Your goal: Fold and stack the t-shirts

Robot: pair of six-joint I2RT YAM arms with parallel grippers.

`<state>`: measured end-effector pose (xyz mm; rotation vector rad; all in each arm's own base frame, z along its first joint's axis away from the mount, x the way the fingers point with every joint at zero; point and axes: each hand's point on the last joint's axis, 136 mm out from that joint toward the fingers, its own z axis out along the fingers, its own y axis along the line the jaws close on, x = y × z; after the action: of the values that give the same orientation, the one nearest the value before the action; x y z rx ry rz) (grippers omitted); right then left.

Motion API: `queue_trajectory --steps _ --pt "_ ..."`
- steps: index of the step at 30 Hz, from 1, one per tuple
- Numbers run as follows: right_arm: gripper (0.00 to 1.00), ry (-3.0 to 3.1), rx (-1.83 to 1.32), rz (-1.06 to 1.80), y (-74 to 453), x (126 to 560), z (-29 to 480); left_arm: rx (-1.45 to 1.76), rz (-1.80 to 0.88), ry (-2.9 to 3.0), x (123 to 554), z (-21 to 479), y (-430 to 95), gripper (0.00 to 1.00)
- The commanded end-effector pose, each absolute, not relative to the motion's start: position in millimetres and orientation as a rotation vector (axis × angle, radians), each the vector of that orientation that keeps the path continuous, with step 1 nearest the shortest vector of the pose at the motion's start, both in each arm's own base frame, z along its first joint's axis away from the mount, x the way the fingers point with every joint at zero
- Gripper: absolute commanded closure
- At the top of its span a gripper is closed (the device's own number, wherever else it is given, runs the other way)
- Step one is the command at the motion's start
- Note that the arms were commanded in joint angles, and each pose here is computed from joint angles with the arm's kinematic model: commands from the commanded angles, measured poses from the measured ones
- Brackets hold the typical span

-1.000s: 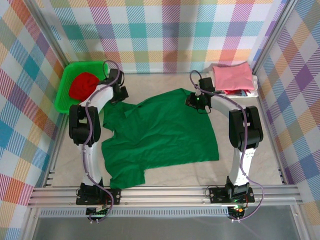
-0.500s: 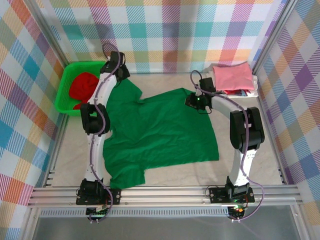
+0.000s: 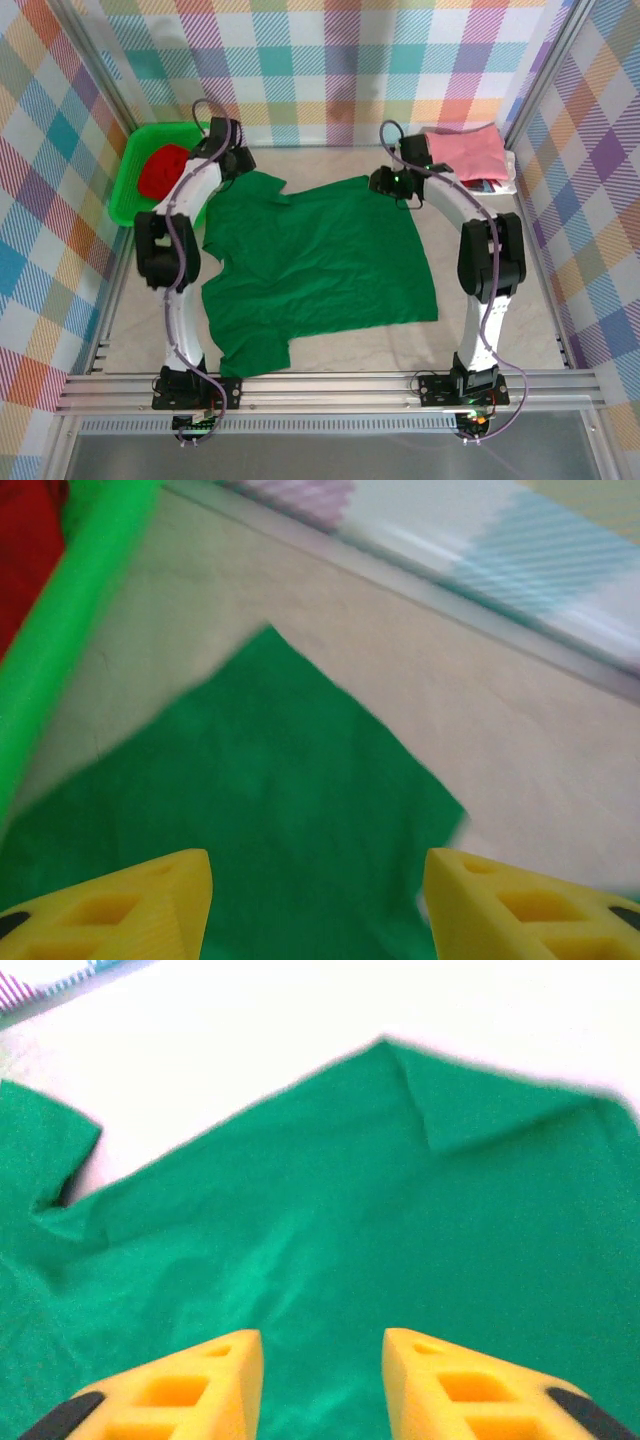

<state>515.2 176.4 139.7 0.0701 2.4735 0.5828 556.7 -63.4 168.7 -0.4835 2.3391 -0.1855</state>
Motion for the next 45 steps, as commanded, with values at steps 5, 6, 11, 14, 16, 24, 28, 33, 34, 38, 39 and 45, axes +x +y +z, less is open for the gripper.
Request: queue_trajectory --steps 5,6,11,14,16,24,28,33,34,38,39,45 --pt "0.56 2.574 -0.065 0.366 169 556 101 -0.436 -0.376 2.409 487 128 -113 0.42" --pt "0.55 2.579 -0.104 0.35 172 561 98 -0.447 -0.369 2.446 477 112 -113 0.42" --pt "0.51 2.577 -0.24 0.245 175 584 81 -0.475 -0.321 2.555 452 66 -107 0.4" --pt "0.51 2.593 -0.294 0.182 173 594 66 -0.45 -0.279 2.604 453 50 -106 0.38" --pt "0.52 2.612 -0.319 0.138 170 600 53 -0.439 -0.267 2.608 458 44 -106 0.38" --pt "0.63 2.599 -0.305 0.071 173 610 47 -0.43 -0.296 2.635 469 37 -114 0.37" --pt "0.55 2.625 -0.259 -0.004 161 606 45 -0.426 -0.293 2.633 467 38 -113 0.37" --pt "0.79 2.614 -0.214 -0.047 154 610 46 -0.416 -0.285 2.629 466 40 -112 0.37" --pt "0.83 2.604 -0.192 -0.057 150 613 48 -0.416 -0.284 2.633 466 39 -112 0.37" --pt "0.93 2.551 -0.114 -0.088 136 625 62 -0.414 -0.302 2.631 465 40 -114 0.37" --pt "0.95 2.535 -0.105 -0.074 134 628 67 -0.414 -0.301 2.631 465 40 -114 0.37" --pt "1.0 2.419 -0.139 -0.04 138 649 94 -0.416 -0.267 2.635 463 38 -110 0.36"
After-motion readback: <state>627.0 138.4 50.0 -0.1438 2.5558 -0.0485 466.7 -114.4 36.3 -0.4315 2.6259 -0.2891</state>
